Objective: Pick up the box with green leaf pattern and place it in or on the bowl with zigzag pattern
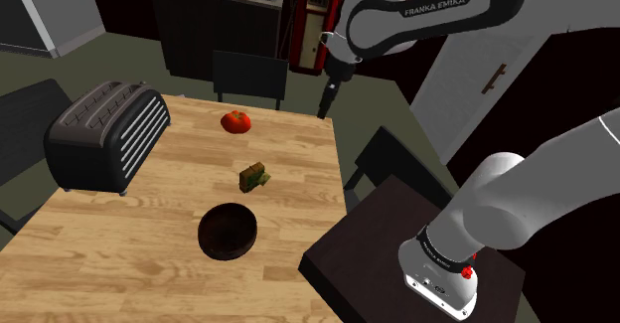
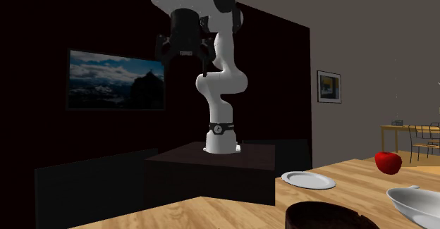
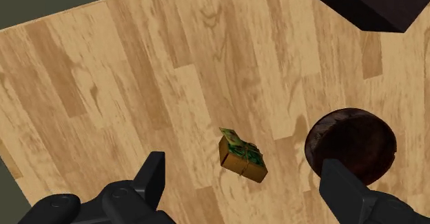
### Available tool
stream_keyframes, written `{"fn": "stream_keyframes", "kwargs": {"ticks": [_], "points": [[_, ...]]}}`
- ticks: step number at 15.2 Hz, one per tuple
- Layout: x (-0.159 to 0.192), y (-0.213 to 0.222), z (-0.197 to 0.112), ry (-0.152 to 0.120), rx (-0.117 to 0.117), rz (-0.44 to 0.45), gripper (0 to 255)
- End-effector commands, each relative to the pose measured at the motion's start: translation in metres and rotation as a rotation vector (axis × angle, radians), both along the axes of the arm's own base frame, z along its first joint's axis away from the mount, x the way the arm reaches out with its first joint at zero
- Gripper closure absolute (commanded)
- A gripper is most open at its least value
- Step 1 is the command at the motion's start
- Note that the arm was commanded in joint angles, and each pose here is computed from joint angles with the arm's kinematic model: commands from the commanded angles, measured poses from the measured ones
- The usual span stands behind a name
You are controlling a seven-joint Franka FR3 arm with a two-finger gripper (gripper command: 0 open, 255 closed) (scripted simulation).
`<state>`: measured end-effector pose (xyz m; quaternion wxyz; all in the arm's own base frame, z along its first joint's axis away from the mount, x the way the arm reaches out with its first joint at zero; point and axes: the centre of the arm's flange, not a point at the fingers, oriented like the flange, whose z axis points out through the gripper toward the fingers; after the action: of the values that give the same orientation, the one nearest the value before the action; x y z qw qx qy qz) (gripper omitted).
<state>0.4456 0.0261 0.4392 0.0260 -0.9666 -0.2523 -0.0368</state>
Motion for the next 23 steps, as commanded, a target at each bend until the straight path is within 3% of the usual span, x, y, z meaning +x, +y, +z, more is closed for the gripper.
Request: {"fn": "stream_keyframes", "kwargs": {"ticks": [1,23], "points": [[0.020,0.002,-0.021,0.003,-0.003,0.059,0],[0.151,0.104,-0.266,0.060,-0.035,0.679,0]]}}
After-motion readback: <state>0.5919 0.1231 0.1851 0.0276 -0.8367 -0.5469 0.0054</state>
